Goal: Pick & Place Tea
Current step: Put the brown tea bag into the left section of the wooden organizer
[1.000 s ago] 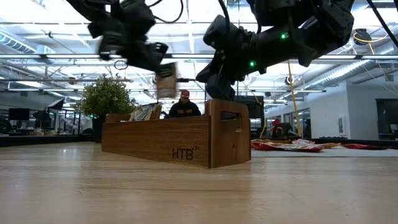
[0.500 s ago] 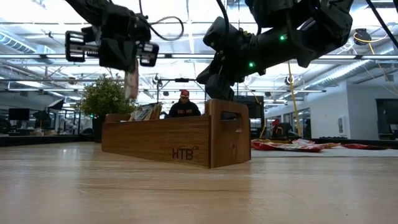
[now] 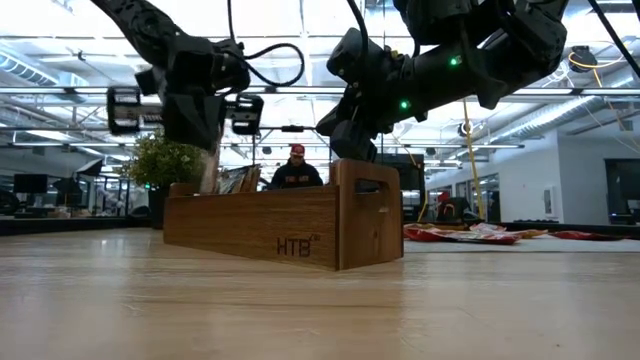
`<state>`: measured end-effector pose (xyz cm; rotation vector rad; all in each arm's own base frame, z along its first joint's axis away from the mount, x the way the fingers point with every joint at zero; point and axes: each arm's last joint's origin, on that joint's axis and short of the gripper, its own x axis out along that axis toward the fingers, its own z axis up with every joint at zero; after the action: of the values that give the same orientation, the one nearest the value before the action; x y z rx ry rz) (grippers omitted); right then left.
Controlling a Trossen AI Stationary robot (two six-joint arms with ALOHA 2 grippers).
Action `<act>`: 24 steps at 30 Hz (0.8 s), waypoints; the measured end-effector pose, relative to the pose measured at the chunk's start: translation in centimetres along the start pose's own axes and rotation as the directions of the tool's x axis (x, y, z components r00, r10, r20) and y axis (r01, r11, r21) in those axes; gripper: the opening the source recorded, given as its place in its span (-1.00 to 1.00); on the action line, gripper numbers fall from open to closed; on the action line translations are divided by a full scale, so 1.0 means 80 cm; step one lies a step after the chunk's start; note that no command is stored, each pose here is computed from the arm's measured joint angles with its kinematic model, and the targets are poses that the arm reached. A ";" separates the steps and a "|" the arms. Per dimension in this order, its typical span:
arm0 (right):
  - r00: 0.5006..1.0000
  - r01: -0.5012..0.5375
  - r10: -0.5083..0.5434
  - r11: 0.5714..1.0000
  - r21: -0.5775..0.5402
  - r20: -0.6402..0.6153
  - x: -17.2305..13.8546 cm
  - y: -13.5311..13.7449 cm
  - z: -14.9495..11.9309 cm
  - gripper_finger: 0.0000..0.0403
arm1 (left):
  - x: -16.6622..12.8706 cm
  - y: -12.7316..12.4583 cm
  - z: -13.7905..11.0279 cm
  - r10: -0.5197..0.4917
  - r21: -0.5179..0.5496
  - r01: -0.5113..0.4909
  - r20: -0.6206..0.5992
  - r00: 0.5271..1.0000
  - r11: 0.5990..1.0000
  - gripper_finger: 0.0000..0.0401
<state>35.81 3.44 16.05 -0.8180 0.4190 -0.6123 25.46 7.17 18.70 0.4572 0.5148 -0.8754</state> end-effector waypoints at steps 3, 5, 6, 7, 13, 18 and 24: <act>1.000 0.000 0.000 1.000 0.004 0.000 0.000 0.000 0.000 -1.00 | 0.002 -0.003 -0.004 0.003 -0.003 -0.003 0.002 1.000 1.000 -1.00; 1.000 0.000 0.000 1.000 0.005 0.000 0.000 0.000 0.000 -1.00 | 0.004 -0.003 -0.006 0.014 0.002 -0.014 0.004 1.000 1.000 -0.99; 1.000 0.000 0.000 1.000 0.005 0.001 0.000 0.000 0.000 -1.00 | 0.004 -0.004 -0.008 0.015 -0.005 -0.015 0.004 1.000 1.000 -0.99; 1.000 0.000 0.000 1.000 0.005 0.001 0.000 0.000 0.000 -1.00 | 0.005 -0.005 -0.008 0.015 -0.007 -0.015 0.003 1.000 1.000 -0.99; 1.000 -0.001 0.001 1.000 0.006 0.000 0.000 0.000 0.000 -1.00 | 0.004 0.000 -0.007 0.056 -0.023 -0.056 -0.008 0.998 0.998 -0.99; 1.000 -0.002 0.002 1.000 0.014 -0.001 0.000 0.000 0.000 -1.00 | 0.004 0.005 -0.007 0.106 -0.072 -0.109 -0.048 0.993 0.991 -0.99; 1.000 -0.002 0.002 1.000 0.014 -0.001 0.000 0.000 0.000 -1.00 | 0.004 0.006 -0.008 0.114 -0.097 -0.121 -0.067 0.991 0.988 -0.99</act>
<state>35.80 3.44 16.03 -0.8040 0.4167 -0.6129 25.85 7.58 18.09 0.4187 0.5797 -0.7204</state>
